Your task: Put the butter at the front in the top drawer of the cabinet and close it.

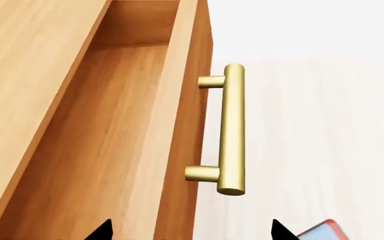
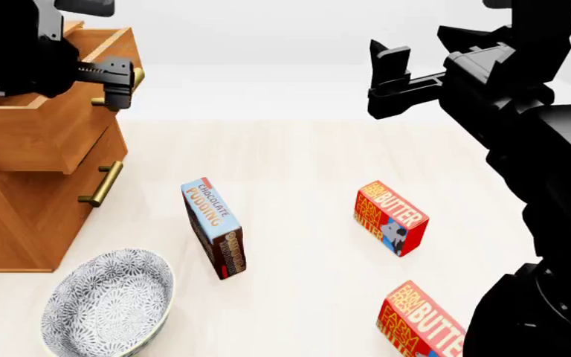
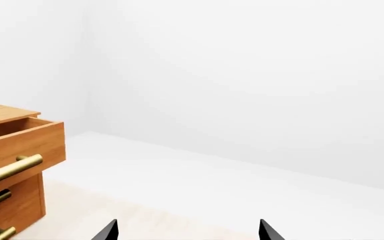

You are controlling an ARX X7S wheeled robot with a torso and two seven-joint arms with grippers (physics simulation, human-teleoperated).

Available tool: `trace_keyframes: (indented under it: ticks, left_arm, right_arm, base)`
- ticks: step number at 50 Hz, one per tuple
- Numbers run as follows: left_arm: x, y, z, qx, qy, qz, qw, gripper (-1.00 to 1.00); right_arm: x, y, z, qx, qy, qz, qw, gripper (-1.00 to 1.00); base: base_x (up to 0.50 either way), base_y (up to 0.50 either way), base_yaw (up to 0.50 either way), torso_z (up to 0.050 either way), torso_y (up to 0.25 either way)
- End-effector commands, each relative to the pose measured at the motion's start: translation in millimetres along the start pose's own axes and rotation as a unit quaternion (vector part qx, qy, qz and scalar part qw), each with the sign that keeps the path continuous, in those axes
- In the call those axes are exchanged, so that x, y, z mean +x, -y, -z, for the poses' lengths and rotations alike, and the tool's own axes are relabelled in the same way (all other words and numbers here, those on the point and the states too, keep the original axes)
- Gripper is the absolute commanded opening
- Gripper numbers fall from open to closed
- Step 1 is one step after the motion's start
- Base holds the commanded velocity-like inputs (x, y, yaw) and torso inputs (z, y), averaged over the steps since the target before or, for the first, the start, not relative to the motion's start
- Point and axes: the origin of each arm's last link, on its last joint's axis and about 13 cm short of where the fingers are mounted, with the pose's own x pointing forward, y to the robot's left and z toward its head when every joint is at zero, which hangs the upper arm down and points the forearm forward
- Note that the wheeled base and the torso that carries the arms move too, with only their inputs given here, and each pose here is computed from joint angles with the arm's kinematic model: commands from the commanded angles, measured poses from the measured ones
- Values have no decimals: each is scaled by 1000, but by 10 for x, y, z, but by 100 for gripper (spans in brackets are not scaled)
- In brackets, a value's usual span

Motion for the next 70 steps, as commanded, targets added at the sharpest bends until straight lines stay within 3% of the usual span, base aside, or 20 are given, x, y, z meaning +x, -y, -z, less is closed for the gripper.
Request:
trace_keyframes:
  ticks: [1, 15, 32, 42, 57, 70]
  left_arm:
    - [83, 12, 72, 2, -16, 3, 1000, 100]
    - [59, 131, 117, 90, -49, 76, 992, 100]
    - [-173, 491, 142, 175, -9, 158, 972, 100]
    - [-80, 713, 76, 183, 10, 213, 960, 100]
    - [-176, 1163, -51, 189, 54, 330, 923, 100]
    - [-506, 1114, -166, 176, 117, 351, 912, 100]
  right_arm:
    - [2, -2, 6, 0, -1, 1, 1000, 100]
    - [6, -9, 11, 1, 0, -2, 1000, 100]
    - [0, -10, -15, 1, 4, -5, 1000, 100]
    - [-2, -1, -8, 3, 5, -6, 1000, 100]
    - [-3, 21, 14, 6, 4, -5, 1000, 100]
    - [-1, 22, 8, 5, 5, -7, 1000, 100]
  base:
    - [0, 0, 0, 0, 0]
    - [0, 0, 0, 0, 0]
    - [0, 0, 0, 0, 0]
    - [0, 0, 0, 0, 0]
    - [1, -1, -3, 0, 0]
    - [3, -4, -10, 0, 0]
